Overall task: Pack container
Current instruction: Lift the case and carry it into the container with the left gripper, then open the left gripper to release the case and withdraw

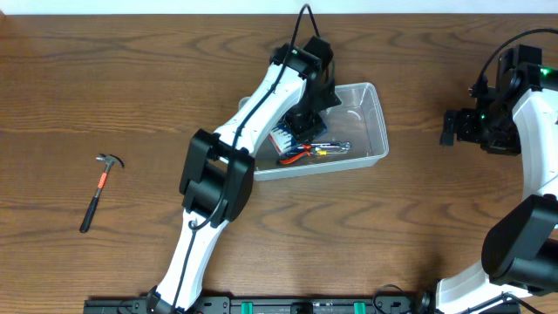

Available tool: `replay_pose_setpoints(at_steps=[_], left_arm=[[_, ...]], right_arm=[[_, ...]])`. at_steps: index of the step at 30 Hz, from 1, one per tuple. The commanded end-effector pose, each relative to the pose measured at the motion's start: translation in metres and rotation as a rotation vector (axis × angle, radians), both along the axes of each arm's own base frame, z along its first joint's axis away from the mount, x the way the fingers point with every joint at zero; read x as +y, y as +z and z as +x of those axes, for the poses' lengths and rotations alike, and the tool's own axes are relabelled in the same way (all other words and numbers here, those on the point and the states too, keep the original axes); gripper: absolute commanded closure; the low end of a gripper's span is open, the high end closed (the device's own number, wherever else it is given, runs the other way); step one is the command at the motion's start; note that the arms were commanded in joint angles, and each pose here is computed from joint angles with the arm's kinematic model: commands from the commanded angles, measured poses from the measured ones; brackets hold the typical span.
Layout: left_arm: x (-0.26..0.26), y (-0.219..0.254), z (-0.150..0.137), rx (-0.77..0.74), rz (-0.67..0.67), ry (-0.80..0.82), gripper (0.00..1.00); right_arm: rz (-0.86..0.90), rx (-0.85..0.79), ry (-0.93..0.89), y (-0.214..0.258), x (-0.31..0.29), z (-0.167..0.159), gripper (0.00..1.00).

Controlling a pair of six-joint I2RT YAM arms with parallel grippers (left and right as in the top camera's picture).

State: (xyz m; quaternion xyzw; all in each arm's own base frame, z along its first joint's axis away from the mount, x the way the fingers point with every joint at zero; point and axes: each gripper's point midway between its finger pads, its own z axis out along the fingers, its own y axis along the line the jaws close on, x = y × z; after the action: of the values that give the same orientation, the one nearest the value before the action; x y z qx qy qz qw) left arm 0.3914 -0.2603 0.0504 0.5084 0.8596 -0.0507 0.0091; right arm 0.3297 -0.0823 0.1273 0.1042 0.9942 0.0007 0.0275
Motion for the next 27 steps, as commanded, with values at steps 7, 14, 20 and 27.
replay_pose_setpoints(at_steps=[7, 14, 20, 27], left_arm=[[0.003, -0.006, -0.001, 0.019, 0.01, -0.008, 0.57], [0.005, 0.008, -0.002, 0.004, 0.008, 0.011, 0.15], [0.018, 0.05, 0.006, -0.114, 0.036, 0.018, 0.04], [0.07, 0.138, 0.007, -0.282, 0.071, 0.243, 0.01]], right_arm=[[0.013, 0.011, 0.017, -0.002, 0.005, -0.002, 0.01], [0.013, 0.011, 0.017, -0.002, 0.005, -0.002, 0.01], [0.013, 0.011, 0.017, -0.002, 0.005, -0.002, 0.01], [0.012, 0.011, 0.018, -0.002, 0.005, -0.001, 0.01]])
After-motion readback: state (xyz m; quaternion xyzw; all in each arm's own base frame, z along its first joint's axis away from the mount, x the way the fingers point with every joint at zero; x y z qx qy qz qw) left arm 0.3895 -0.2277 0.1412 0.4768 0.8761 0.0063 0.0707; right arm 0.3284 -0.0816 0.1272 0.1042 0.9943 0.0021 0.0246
